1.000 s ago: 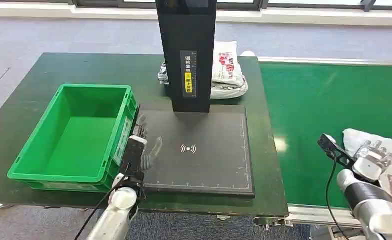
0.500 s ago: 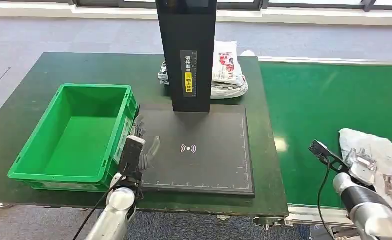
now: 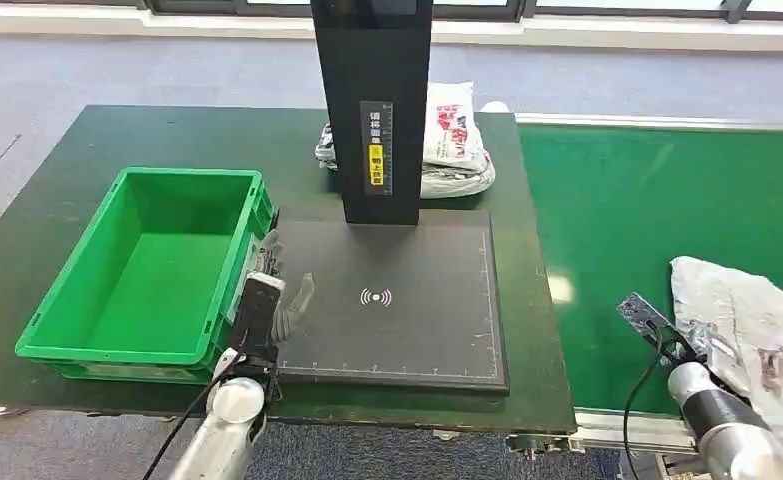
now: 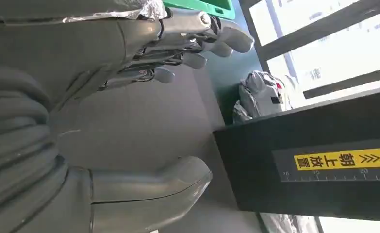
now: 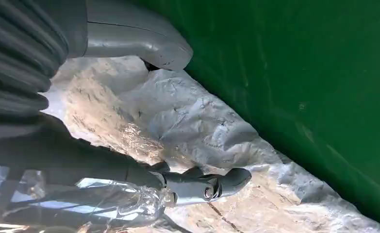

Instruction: Moved the parcel from conveyor to table for the left to box.

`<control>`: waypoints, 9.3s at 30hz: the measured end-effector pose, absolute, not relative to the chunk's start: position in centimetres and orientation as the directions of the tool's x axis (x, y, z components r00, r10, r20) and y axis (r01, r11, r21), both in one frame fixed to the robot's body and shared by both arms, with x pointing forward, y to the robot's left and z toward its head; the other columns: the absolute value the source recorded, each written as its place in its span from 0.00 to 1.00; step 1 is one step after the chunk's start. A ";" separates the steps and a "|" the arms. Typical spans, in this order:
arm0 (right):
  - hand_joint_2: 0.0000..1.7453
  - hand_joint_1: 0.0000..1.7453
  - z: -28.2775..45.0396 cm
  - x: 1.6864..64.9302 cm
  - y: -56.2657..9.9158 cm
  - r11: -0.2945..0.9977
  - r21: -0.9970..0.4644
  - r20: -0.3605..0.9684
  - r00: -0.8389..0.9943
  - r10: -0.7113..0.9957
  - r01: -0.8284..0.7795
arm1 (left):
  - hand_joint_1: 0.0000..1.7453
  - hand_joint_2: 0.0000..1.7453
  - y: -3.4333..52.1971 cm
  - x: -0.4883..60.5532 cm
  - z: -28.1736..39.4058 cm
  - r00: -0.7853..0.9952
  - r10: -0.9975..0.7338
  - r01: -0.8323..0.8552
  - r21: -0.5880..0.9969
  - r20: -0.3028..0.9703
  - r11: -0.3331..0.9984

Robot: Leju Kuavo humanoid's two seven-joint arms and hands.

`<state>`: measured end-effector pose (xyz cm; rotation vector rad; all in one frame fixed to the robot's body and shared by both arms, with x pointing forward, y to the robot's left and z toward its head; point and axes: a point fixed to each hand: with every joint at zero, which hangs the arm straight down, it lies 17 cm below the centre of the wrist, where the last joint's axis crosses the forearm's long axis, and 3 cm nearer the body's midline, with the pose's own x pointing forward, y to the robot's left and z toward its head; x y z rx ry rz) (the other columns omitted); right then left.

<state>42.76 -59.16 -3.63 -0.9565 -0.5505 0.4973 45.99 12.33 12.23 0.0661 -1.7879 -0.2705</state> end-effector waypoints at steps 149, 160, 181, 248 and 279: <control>0.00 0.00 3.1 50.9 -51.6 0.655 -0.755 0.585 0.488 0.648 0.033 | 0.00 1.00 15.4 44.8 9.5 -0.166 -0.175 0.037 0.183 0.970 0.982; 1.00 0.00 -0.5 48.9 -51.4 0.581 -0.799 0.418 0.554 0.720 -0.153 | 0.00 1.00 15.3 44.8 9.5 -0.160 -0.180 0.043 0.189 0.971 0.981; 1.00 1.00 -6.8 42.7 -52.3 0.403 -0.746 0.085 0.525 0.847 -0.529 | 0.00 1.00 14.4 44.9 8.9 -0.145 -0.185 0.065 0.196 0.972 0.979; 1.00 1.00 7.4 50.5 -36.7 0.953 0.239 0.968 0.116 -0.221 -0.186 | 0.00 1.00 14.3 44.3 10.2 -0.220 -0.165 0.062 0.182 0.962 0.981; 1.00 0.00 24.8 57.6 -27.3 0.950 0.040 0.976 -0.192 -0.104 -0.310 | 0.00 1.00 13.7 45.3 9.8 -0.209 -0.113 0.066 0.130 0.971 0.989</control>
